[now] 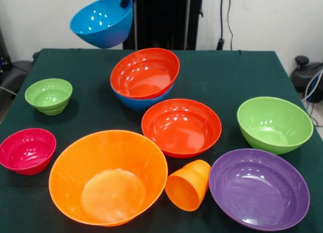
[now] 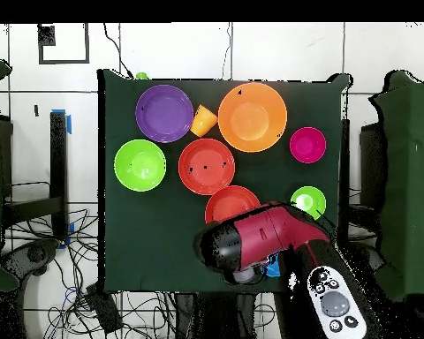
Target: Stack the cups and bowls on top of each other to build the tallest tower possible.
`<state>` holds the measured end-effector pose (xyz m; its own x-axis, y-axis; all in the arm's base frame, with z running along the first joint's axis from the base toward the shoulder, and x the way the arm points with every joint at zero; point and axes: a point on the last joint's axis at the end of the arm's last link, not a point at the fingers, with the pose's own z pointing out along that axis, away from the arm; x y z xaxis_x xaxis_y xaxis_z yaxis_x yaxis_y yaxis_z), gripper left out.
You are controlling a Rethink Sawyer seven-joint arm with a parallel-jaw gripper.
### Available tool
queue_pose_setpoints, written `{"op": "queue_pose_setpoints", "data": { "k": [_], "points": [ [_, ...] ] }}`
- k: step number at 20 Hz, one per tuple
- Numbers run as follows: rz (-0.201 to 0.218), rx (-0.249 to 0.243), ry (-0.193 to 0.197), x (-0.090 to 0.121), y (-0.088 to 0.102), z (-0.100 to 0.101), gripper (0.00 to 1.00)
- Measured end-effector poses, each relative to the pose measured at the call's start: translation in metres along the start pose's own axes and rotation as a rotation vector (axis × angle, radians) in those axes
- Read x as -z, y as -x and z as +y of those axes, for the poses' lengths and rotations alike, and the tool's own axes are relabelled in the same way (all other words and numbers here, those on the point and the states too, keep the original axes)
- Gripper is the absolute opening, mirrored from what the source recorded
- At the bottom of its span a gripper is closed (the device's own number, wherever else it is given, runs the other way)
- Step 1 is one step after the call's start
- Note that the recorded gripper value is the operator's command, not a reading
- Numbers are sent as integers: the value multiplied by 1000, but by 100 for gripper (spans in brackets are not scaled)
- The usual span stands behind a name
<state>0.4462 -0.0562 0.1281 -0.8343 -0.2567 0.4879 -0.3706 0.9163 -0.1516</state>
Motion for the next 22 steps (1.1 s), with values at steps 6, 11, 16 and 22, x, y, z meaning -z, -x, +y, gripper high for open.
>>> {"op": "queue_pose_setpoints", "data": {
  "k": [6,11,16,22],
  "points": [
    [-14,6,1,3,9,0,0],
    [-26,-4,13,10,16,2,0],
    [-40,-10,23,20,25,7,0],
    [-62,-31,45,33,37,10,0]
  ]
}}
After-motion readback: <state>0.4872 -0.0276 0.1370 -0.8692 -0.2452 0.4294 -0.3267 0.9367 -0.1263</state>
